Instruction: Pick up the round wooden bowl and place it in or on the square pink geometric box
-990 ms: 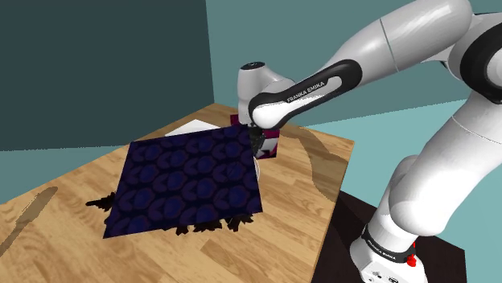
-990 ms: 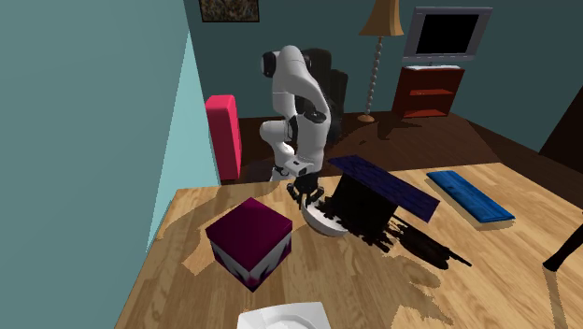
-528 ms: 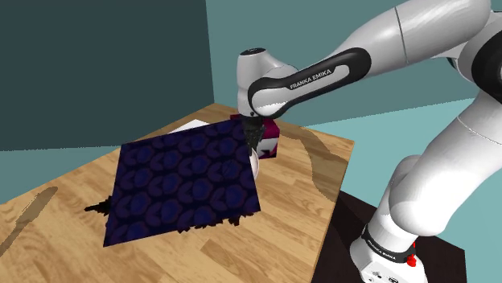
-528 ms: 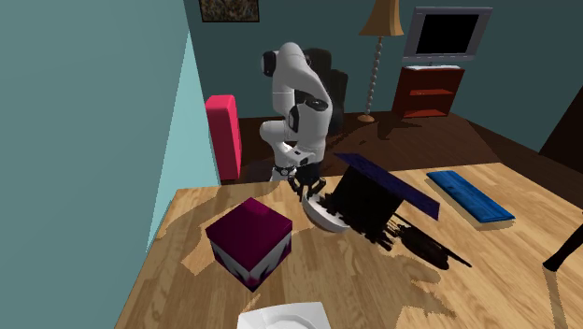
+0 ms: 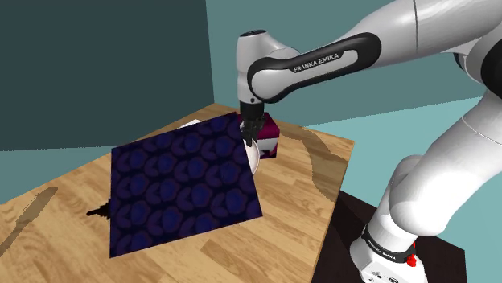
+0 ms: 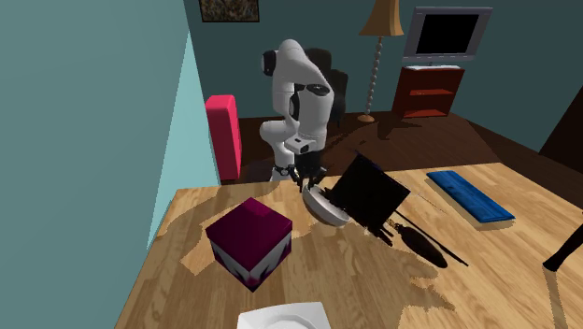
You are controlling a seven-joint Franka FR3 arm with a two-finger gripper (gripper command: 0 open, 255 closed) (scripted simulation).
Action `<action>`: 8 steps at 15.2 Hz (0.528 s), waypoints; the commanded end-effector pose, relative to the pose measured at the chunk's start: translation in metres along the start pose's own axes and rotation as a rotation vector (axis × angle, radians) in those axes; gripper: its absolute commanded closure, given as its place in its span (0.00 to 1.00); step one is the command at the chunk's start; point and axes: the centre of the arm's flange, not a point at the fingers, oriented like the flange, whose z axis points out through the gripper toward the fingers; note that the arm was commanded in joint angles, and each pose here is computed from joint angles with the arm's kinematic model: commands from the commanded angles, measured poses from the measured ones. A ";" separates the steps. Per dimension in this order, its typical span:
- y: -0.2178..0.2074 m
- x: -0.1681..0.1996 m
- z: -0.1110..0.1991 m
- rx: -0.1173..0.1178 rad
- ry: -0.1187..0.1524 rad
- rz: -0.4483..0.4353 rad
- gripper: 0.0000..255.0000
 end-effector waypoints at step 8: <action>0.005 0.004 -0.050 0.001 0.005 0.003 1.00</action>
